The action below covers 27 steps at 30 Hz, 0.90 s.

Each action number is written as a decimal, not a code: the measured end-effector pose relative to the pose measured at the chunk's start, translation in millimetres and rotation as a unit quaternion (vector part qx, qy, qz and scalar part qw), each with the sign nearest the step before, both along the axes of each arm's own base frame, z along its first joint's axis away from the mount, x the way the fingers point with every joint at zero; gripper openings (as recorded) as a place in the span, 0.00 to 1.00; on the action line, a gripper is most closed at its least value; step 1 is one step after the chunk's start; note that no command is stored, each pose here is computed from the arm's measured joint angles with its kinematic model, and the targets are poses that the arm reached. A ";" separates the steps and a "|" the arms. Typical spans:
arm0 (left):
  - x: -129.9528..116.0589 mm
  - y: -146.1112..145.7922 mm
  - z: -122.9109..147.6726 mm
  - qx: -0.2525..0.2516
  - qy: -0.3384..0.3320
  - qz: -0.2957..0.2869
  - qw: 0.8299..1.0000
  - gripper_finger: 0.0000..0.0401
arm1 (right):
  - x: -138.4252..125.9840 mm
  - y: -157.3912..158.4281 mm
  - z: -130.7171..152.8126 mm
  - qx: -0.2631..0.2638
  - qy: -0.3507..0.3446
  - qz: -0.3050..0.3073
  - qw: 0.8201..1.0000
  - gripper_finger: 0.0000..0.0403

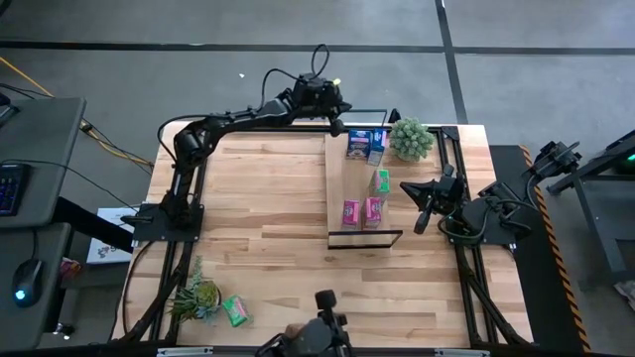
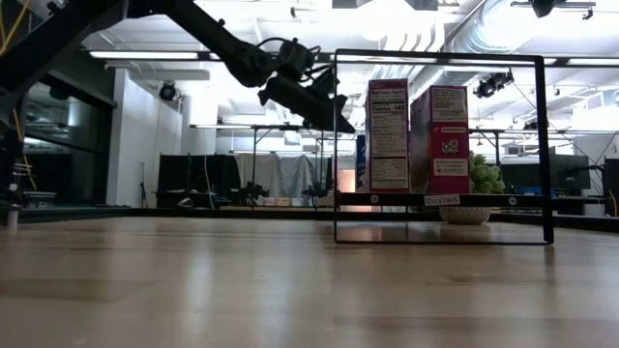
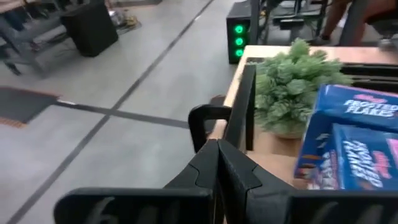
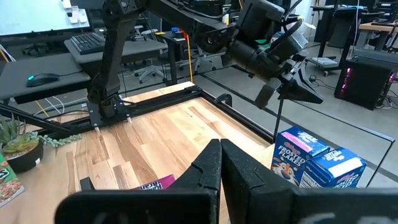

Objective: Stack cereal on shelf
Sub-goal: Put the blue cereal box on the shelf aligned with the other blue cereal box

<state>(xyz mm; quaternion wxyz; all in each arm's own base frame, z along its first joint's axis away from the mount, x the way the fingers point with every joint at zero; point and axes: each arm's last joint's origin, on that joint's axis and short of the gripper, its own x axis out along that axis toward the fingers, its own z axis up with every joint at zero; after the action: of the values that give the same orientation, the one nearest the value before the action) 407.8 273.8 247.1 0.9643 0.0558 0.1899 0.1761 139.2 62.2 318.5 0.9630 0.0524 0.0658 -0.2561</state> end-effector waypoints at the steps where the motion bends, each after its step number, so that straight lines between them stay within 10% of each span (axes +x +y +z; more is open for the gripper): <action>1: 1.7 -0.8 -2.2 0.002 0.002 -0.001 1.000 0.00 | 0.0 0.1 0.0 0.001 -0.001 0.000 1.000 0.00; 27: 23.7 -40.6 -27.5 0.036 0.107 -0.029 0.993 0.00 | -0.1 -0.2 0.0 0.007 -0.006 -0.006 1.000 0.00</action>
<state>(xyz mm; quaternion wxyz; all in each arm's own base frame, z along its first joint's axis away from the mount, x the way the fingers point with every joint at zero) 431.5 233.2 219.7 0.9405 0.1139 0.2836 0.1483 139.1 62.0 318.5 0.9614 0.0613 0.0619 -0.2610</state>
